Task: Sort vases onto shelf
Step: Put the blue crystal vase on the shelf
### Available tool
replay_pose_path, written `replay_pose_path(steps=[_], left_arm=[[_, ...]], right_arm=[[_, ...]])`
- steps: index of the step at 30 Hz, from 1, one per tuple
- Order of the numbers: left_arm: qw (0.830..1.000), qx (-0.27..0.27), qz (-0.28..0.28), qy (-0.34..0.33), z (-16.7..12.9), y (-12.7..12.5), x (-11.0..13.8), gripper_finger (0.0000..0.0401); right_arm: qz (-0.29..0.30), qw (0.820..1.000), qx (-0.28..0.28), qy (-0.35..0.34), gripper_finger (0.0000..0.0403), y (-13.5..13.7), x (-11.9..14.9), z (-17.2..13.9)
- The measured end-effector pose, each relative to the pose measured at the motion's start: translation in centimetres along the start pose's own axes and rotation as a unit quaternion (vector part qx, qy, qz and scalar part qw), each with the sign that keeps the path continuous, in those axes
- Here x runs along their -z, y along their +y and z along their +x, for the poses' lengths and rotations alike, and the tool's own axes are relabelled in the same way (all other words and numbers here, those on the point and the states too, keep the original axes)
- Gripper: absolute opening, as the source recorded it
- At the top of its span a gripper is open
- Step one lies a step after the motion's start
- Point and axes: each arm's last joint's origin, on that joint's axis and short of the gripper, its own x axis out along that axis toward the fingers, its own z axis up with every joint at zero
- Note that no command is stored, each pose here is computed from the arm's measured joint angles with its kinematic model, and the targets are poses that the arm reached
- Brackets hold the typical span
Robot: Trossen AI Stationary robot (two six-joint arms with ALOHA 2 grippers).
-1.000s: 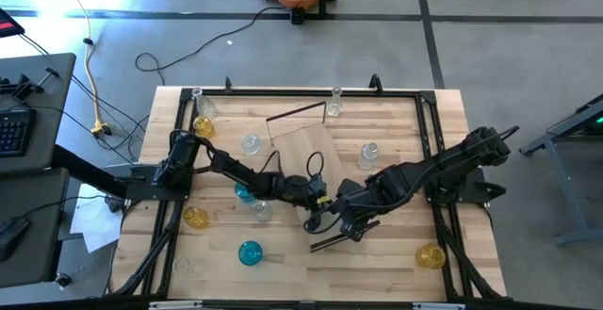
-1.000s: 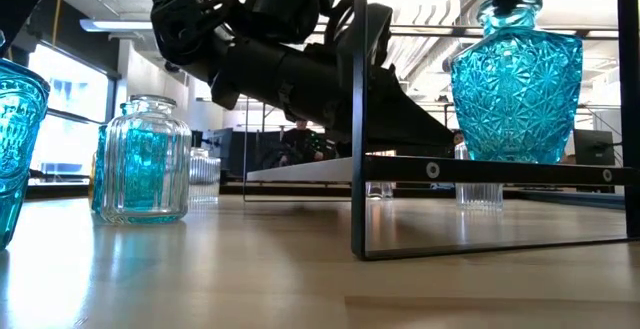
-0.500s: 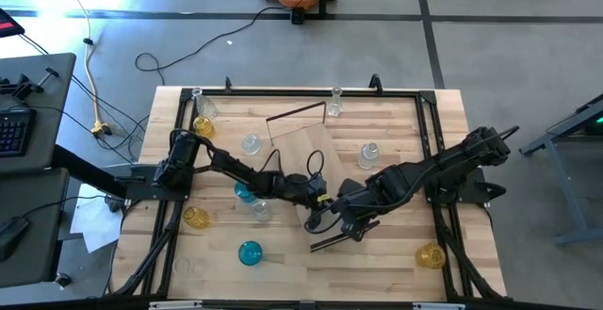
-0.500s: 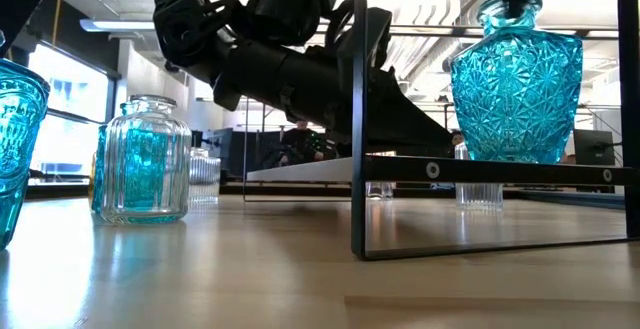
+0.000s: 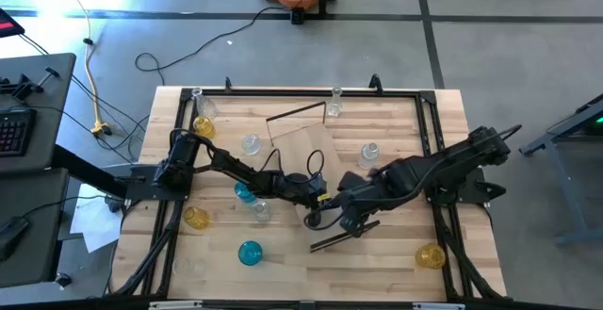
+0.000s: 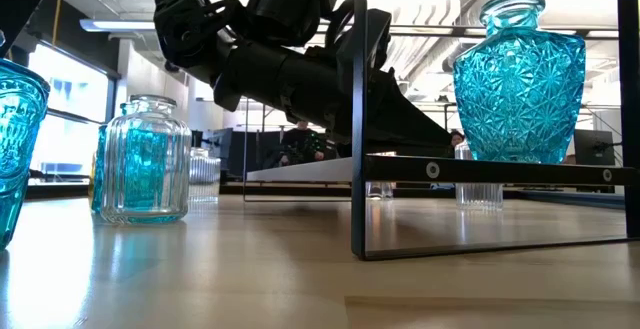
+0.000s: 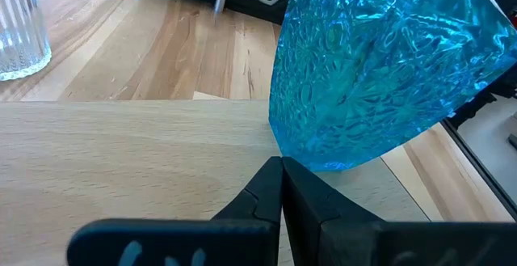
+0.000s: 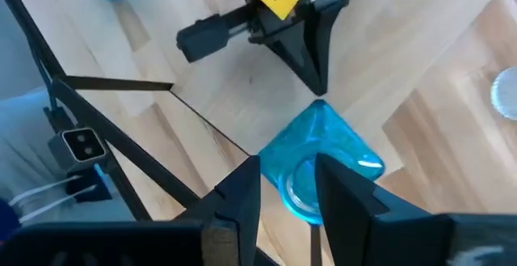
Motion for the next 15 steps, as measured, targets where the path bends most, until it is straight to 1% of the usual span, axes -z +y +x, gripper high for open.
replay_pose_path(steps=[2, 5, 9, 12, 15], left_arm=[[1.000, 0.000, 0.000, 0.000, 0.0, 0.0, 0.0, 0.0003], [1.000, -0.011, 0.012, 0.001, 0.0, 0.1, 0.0, 0.0003], [0.999, -0.030, 0.018, -0.001, -0.1, 1.2, -0.2, 0.0003], [0.998, -0.059, 0.018, -0.009, -0.1, 2.4, -0.6, 0.0003], [0.997, -0.070, 0.017, -0.017, -0.2, 3.3, -0.9, 0.0003]], right_arm=[[-0.002, 1.000, 0.005, -0.009, 0.0101, 0.0, -0.1, -0.3], [-0.014, 0.999, 0.028, -0.020, 0.0101, -0.3, -0.1, -0.3], [-0.014, 0.998, 0.058, -0.024, 0.0091, -0.9, -0.2, 0.0], [-0.014, 0.996, 0.082, -0.030, 0.0069, -1.3, -0.3, 0.0], [-0.021, 0.994, 0.098, -0.040, 0.0034, -1.5, -0.4, 0.0]])
